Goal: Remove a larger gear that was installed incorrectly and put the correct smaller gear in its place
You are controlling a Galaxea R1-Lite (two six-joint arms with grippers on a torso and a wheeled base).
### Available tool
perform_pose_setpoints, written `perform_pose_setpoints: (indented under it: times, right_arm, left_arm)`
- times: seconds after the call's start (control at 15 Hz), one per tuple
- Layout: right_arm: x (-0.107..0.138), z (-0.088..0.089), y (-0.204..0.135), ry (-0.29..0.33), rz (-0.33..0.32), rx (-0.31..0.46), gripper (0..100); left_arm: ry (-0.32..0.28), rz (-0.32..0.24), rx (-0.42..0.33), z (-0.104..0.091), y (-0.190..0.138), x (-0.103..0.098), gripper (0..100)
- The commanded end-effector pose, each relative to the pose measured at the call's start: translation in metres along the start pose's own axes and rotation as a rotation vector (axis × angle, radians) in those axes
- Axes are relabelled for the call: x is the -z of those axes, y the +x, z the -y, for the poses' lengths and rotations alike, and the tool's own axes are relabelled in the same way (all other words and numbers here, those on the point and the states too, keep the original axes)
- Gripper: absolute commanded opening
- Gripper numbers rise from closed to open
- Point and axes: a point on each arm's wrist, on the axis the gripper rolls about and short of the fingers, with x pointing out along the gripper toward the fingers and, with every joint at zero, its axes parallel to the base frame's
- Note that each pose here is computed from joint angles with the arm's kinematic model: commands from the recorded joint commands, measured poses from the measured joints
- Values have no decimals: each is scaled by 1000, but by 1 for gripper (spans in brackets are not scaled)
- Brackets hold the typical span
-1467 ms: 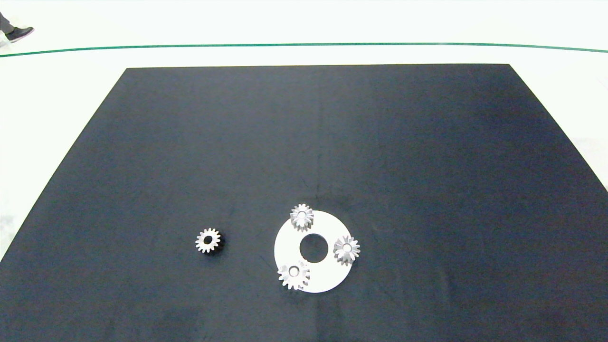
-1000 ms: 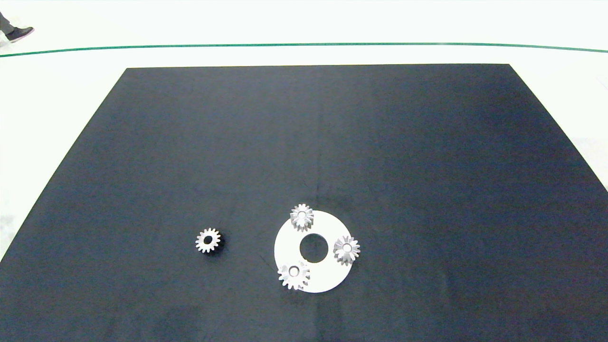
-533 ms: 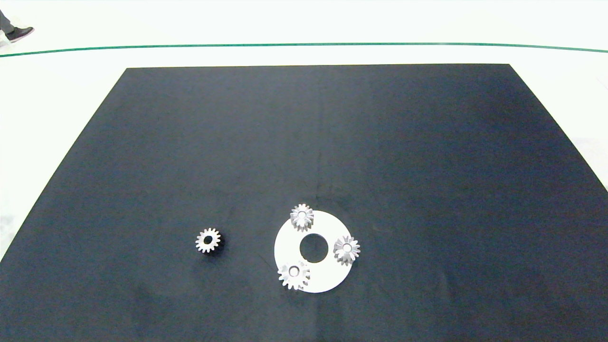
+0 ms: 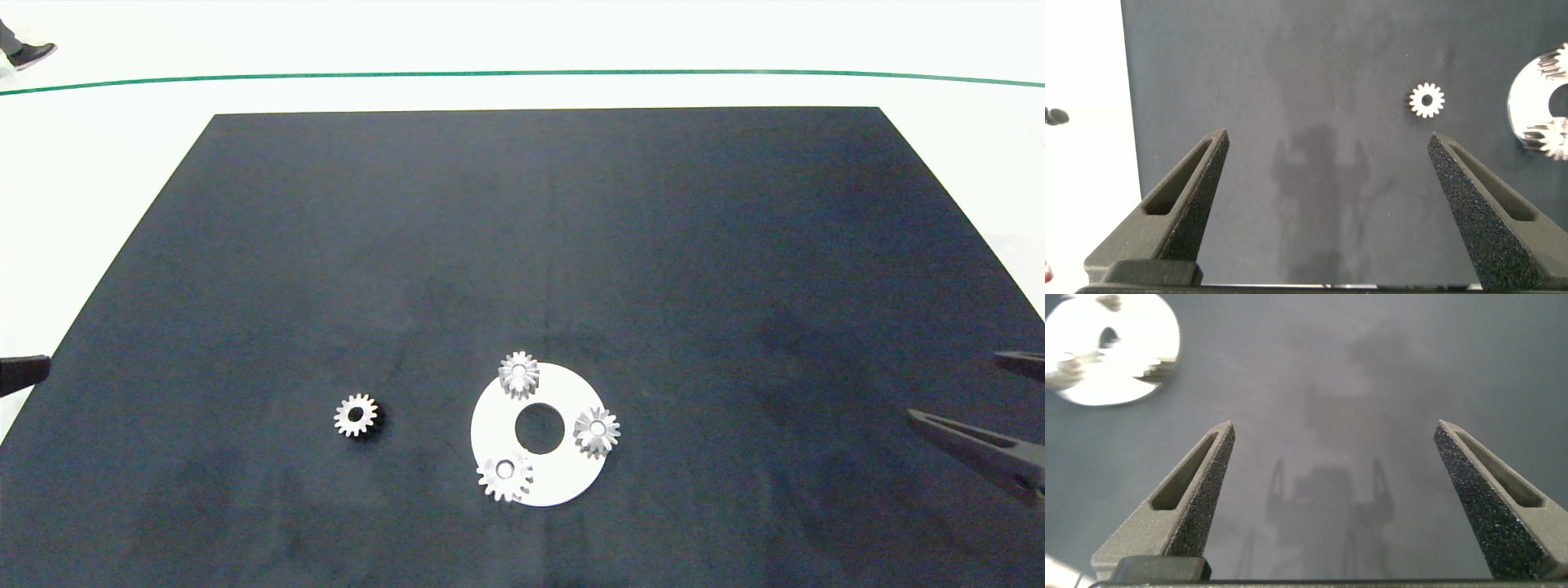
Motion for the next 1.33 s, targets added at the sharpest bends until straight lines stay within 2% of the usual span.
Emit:
perform_pose_setpoints:
  times: [0.07,0.33,0.6,0.93,1.13,1.33]
  right_arm:
    - [-47,-52,57,-169,-163,-250,100]
    - [-56,-123,97,-335,-221,-316,100]
    - [-55,-173,138,-413,-266,-372,100]
    - [-63,-202,166,-434,-249,-379,100]
    - [-52,-220,174,-466,-279,-401,100]
    - [-46,-224,179,-478,-298,-392,100]
  left_arm:
    - [-3,29,-3,-1,-14,-10,100]
    - [-2,56,-3,-2,-30,-4,100]
    - [-4,59,-6,-2,-32,-4,100]
    - [-4,64,-4,-2,-34,-3,100]
    - [-3,64,-6,-2,-35,-3,100]
    - [-3,64,-6,-2,-35,-3,100]
